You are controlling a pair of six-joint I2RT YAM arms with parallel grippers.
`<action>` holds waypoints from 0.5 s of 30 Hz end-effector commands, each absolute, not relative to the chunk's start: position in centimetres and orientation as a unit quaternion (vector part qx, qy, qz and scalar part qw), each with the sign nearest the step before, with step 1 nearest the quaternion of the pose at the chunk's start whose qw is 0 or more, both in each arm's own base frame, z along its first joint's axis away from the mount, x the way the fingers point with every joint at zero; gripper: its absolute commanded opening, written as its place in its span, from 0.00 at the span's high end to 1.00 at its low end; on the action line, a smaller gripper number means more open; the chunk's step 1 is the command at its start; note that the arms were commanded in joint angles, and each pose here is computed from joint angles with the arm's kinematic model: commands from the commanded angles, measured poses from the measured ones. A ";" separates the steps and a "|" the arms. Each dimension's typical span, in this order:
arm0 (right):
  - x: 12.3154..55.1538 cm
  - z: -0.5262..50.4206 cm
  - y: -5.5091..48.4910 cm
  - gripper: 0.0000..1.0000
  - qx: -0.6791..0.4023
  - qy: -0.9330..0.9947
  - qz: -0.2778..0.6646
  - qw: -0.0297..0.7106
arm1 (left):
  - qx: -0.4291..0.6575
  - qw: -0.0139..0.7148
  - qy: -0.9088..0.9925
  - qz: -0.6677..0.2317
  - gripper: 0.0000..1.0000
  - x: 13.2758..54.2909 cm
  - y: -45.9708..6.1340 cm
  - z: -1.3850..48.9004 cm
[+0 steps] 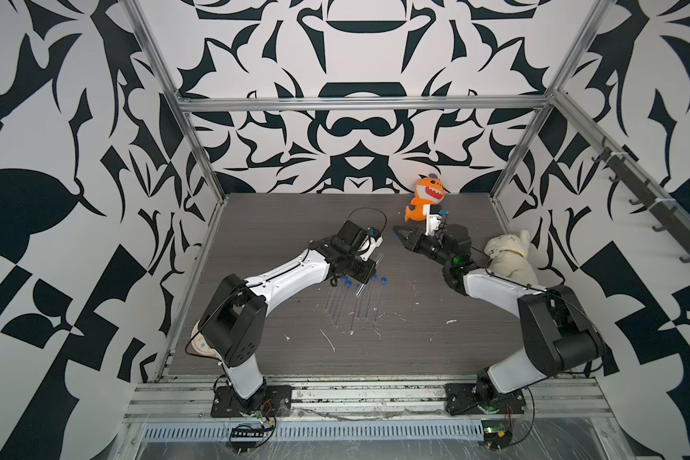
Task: Remove stoppers from test tubes
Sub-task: Open the stopper on the test tube.
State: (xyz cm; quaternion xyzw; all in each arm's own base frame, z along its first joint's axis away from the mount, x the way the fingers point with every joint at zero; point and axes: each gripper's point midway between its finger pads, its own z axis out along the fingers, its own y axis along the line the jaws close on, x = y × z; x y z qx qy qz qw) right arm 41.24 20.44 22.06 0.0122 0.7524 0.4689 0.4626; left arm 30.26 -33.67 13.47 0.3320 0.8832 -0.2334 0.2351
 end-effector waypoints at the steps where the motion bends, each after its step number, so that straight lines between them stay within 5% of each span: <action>1: 41.7 24.5 20.0 1.00 -0.008 0.743 0.440 0.504 | 0.342 0.215 0.886 -0.226 1.00 29.2 -33.1 13.0; 6: 41.7 20.9 19.1 1.00 0.010 0.806 0.389 0.446 | 0.328 0.220 0.897 -0.199 1.00 30.4 -32.1 13.1; 15: 37.3 10.8 14.0 1.00 0.069 0.909 0.288 0.294 | 0.192 0.182 0.958 -0.106 1.00 35.3 -22.7 10.3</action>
